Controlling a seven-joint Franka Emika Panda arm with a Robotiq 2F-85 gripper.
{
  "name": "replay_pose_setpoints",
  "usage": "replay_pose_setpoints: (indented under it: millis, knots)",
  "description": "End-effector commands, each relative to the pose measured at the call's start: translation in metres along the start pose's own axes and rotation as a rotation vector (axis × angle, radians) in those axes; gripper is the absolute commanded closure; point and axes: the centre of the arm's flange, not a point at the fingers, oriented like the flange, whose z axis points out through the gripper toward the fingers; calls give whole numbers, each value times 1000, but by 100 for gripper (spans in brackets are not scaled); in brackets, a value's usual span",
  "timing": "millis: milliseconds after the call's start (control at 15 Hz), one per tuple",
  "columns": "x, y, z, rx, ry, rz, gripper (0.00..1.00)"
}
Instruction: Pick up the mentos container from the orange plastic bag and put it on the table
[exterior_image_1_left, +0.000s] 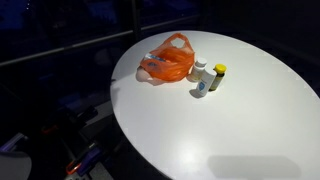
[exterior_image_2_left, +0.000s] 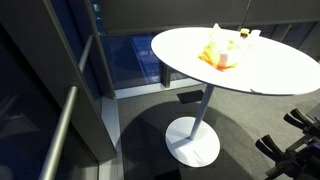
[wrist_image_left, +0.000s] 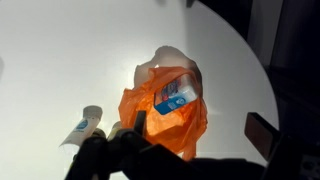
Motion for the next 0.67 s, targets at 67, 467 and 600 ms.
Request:
replay_pose_setpoints:
  millis: [67, 467, 600]
  knots:
    - [1, 0, -2, 6, 3, 4, 0]
    - [5, 3, -1, 8, -3, 19, 0]
    - [10, 11, 6, 8, -11, 35, 0]
